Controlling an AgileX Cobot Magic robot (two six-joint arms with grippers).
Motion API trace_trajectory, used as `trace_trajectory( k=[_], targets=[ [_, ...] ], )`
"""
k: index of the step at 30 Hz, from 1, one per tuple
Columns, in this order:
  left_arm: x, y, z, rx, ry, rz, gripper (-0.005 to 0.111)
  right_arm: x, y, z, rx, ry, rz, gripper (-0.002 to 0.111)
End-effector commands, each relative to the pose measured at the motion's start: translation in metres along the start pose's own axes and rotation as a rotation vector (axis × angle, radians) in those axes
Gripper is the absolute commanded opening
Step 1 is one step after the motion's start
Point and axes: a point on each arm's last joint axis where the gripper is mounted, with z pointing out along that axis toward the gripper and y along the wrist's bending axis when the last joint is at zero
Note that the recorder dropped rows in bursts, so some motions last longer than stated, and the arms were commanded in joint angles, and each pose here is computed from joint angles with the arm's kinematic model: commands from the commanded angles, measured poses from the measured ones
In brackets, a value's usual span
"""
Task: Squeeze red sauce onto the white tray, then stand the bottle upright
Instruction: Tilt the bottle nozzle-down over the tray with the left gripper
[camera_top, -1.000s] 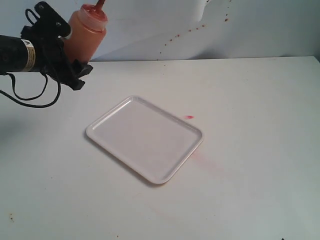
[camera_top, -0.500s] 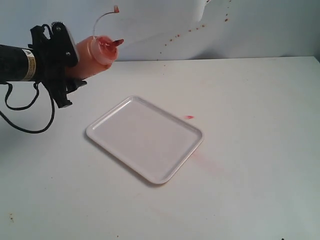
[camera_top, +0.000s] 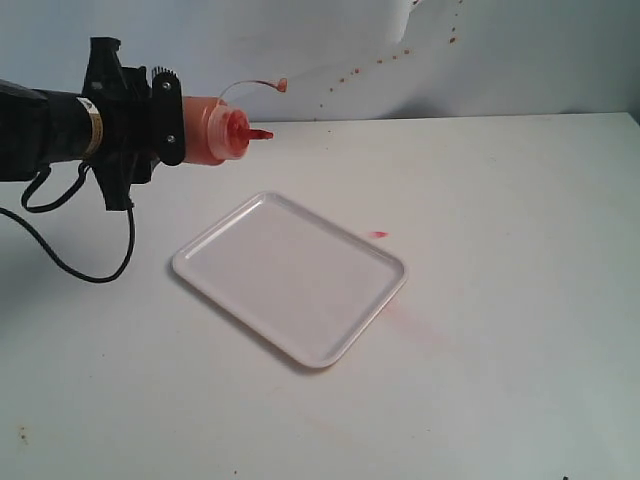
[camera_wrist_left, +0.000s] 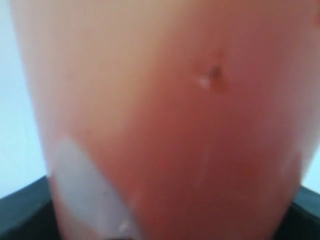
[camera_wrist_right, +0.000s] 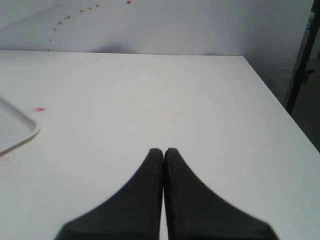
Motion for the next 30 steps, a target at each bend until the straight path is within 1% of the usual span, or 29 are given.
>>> trace_trajectory(
  k=[1,6,7,8,9,10,12,14,15,16,17,18,20,22,23,24,25,27,29,30],
  targets=[
    [0.002,0.007,-0.006,-0.036,0.046,0.007,0.0,0.001,0.0,0.0,0.001,0.0,-0.009,0.0],
    [0.006,0.006,-0.006,-0.042,0.087,0.069,0.0,0.001,0.0,0.0,0.001,0.0,-0.009,0.0],
    [0.01,0.003,-0.006,-0.035,0.12,0.137,0.0,0.001,0.0,0.0,0.001,0.0,-0.009,0.0],
    [0.01,0.001,-0.006,-0.029,0.127,0.166,0.0,0.001,0.0,0.0,0.001,0.0,-0.009,0.0],
    [0.011,-0.001,-0.006,-0.018,0.131,0.233,0.0,0.001,0.0,0.0,0.001,0.0,-0.009,0.0],
    [0.011,-0.002,-0.006,-0.015,0.131,0.252,0.0,0.001,0.0,0.0,0.001,0.0,-0.009,0.0],
    [0.01,-0.002,-0.005,-0.006,0.125,0.368,0.0,0.001,0.0,0.0,0.001,0.0,-0.009,0.0],
    [0.01,-0.002,-0.005,-0.002,0.126,0.434,0.0,-0.002,-0.004,0.0,0.043,-0.025,-0.194,0.0],
    [0.01,-0.002,-0.005,0.001,0.122,0.467,0.0,-0.004,-0.004,0.0,0.049,-0.051,-0.212,0.0],
    [0.01,-0.002,-0.005,0.003,0.122,0.504,0.0,-0.007,-0.003,0.0,0.033,-0.082,-0.135,0.0],
    [0.01,-0.002,-0.005,0.005,0.122,0.534,0.0,-0.012,-0.002,-0.001,0.029,-0.138,-0.116,0.0],
    [0.01,-0.002,-0.005,0.007,0.122,0.57,0.0,-0.021,-0.001,-0.002,0.022,-0.239,-0.052,0.0],
    [0.01,-0.002,-0.005,0.011,0.122,0.629,0.0,-0.033,-0.003,-0.006,0.013,-0.381,0.097,0.0],
    [0.01,0.001,-0.006,0.006,0.124,0.703,0.0,-0.041,-0.006,-0.01,0.015,-0.481,0.224,0.0],
    [0.009,0.002,-0.005,0.004,0.121,0.719,0.0,-0.041,-0.006,-0.01,0.013,-0.481,0.231,0.0],
    [0.005,0.007,-0.005,-0.011,0.093,0.775,0.0,-0.04,-0.006,-0.01,-0.006,-0.476,0.29,0.0],
    [0.003,0.009,-0.005,-0.02,0.075,0.807,0.0,-0.04,-0.005,-0.01,-0.024,-0.474,0.336,0.0],
    [-0.002,0.014,-0.005,-0.04,0.027,0.84,0.0,-0.04,-0.004,-0.01,-0.078,-0.469,0.45,0.0],
    [-0.007,0.02,-0.006,-0.067,-0.011,0.849,0.0,-0.041,-0.001,-0.01,-0.129,-0.47,0.432,0.0],
    [-0.007,0.021,-0.006,-0.069,-0.01,0.861,0.0,-0.041,0.0,-0.01,-0.153,-0.468,0.438,0.0]
  ],
)
